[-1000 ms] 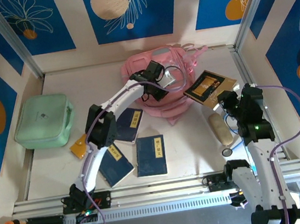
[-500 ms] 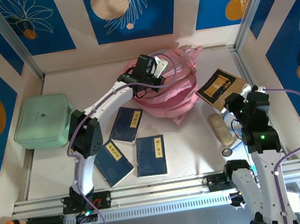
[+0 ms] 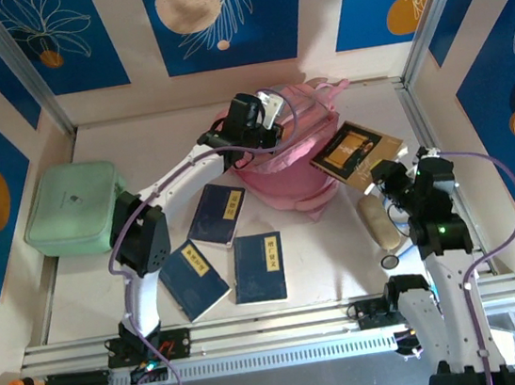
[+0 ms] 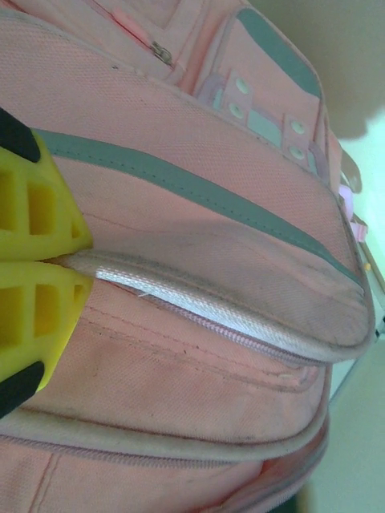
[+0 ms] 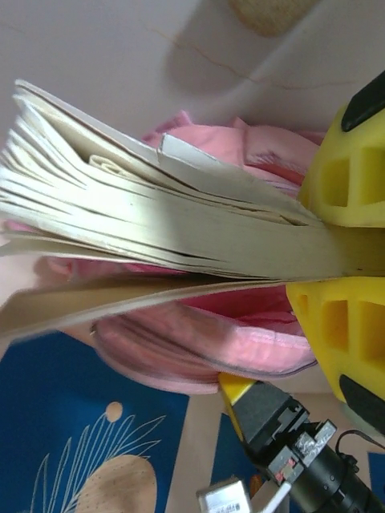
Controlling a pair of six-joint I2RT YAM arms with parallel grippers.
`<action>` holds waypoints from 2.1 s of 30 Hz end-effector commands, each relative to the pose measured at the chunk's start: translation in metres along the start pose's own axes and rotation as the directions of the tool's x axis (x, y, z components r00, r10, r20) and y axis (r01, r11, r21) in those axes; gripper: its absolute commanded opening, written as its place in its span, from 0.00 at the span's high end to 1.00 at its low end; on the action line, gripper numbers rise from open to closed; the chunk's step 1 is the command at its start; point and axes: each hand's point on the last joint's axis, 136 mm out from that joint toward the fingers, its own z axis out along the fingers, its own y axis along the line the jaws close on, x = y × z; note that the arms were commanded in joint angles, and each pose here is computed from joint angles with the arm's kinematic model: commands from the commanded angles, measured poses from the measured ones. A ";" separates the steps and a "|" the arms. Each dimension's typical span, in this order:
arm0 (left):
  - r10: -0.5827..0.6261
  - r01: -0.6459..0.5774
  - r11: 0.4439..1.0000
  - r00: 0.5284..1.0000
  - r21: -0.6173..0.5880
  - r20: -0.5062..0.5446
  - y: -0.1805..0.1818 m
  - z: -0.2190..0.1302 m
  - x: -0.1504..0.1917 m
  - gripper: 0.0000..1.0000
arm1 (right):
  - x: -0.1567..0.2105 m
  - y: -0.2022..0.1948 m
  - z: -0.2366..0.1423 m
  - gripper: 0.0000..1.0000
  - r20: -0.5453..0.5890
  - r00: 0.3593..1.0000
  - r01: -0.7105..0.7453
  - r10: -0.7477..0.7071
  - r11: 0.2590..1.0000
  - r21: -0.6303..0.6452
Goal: Pack the student bag
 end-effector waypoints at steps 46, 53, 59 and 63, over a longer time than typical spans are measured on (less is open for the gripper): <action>-0.137 0.082 0.974 0.955 0.210 0.263 -0.031 -0.074 -0.104 1.00 | 0.062 0.016 0.233 0.94 -0.128 0.969 -0.219 0.210 0.974 -0.054; -0.157 0.098 0.971 0.948 0.217 0.276 -0.030 -0.074 -0.107 1.00 | 0.074 0.022 0.255 0.79 -0.199 0.935 -0.303 0.292 0.953 -0.025; -0.173 0.115 0.969 0.948 0.219 0.266 -0.026 -0.069 -0.104 1.00 | 0.087 0.025 0.253 0.41 -0.304 0.909 -0.308 0.284 0.951 -0.032; -0.182 0.125 0.968 0.948 0.219 0.262 -0.022 -0.067 -0.101 1.00 | 0.090 0.000 0.233 0.29 -0.332 0.880 -0.349 0.341 0.936 0.035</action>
